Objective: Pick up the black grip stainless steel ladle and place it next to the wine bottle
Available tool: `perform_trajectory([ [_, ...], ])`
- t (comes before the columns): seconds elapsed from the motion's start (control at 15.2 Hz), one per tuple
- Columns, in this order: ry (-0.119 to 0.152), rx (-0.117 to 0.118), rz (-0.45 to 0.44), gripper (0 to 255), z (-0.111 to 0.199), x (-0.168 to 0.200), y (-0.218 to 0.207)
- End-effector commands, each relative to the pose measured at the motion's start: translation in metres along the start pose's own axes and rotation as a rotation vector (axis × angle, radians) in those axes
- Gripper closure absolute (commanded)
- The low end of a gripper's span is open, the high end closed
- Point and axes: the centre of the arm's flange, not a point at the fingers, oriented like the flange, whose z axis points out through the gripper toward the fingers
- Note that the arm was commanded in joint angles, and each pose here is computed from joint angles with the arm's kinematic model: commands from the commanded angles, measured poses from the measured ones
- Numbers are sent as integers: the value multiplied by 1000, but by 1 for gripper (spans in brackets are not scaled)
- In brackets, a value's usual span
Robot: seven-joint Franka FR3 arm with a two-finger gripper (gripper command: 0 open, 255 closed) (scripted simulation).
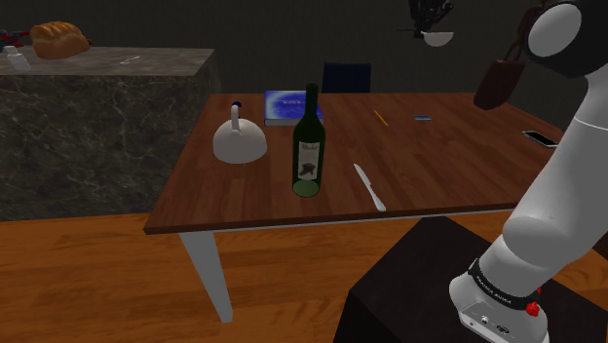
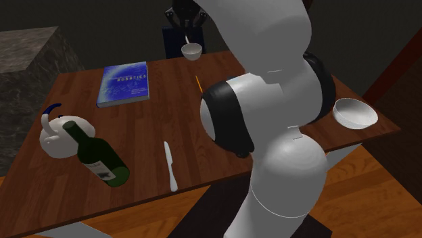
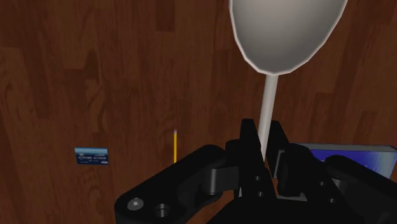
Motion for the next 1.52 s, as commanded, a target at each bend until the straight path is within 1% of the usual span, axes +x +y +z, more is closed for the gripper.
perform_trajectory([
  [0.0,0,0,2,255,1,-8,-26],
  [1.25,0,0,2,255,29,-71,-267],
  [1.32,0,0,2,255,31,-77,-287],
  [1.45,0,0,2,255,42,-77,-286],
])
